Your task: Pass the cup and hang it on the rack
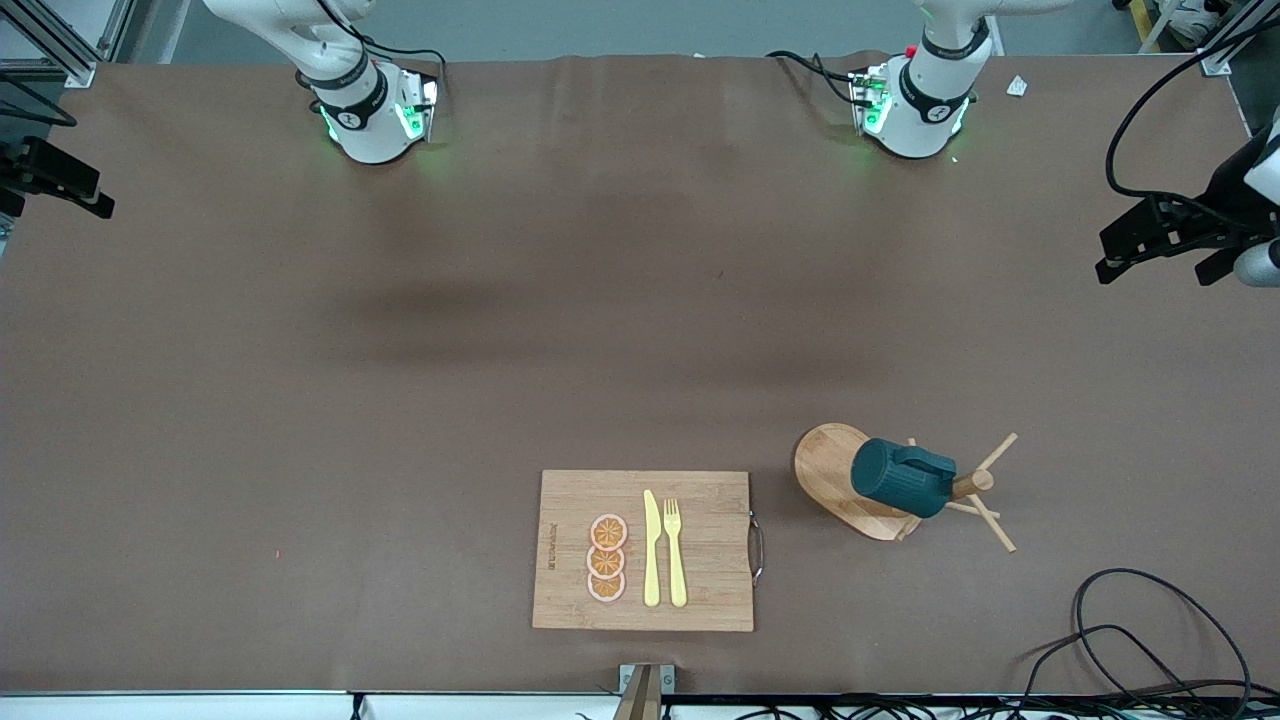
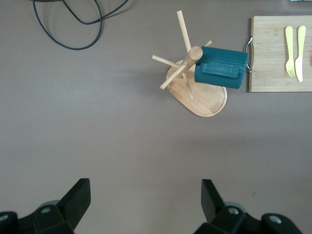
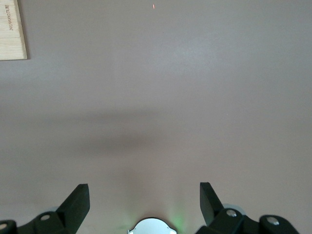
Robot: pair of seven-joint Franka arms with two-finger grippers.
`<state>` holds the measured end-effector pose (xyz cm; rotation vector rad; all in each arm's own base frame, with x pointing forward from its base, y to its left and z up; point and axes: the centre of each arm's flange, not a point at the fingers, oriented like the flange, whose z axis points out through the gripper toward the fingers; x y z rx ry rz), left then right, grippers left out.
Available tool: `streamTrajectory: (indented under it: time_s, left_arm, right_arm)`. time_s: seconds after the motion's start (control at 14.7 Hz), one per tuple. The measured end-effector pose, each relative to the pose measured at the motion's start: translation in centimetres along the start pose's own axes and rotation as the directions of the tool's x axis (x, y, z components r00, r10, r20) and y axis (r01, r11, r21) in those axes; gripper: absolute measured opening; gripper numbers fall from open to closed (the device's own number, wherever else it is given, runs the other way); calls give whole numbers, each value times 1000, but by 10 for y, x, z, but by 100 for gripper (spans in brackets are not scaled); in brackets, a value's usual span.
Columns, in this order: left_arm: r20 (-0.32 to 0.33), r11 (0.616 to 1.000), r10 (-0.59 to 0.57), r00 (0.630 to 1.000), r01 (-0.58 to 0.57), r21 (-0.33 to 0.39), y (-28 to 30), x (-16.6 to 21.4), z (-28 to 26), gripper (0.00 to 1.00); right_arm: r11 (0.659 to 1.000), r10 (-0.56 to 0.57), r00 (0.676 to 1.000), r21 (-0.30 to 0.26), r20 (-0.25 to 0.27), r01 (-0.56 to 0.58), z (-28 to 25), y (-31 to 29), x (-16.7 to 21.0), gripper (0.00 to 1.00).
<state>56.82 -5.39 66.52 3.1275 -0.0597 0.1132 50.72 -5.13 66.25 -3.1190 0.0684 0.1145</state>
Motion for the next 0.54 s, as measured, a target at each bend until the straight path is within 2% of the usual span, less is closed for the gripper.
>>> streamTrajectory:
  time_s: [0.54]
  left_arm:
    - [-12,1000,0,1000,0,1,-1,-3,-6,100]
  right_arm:
    - [1000,0,1000,0,1,0,0,0,0,100]
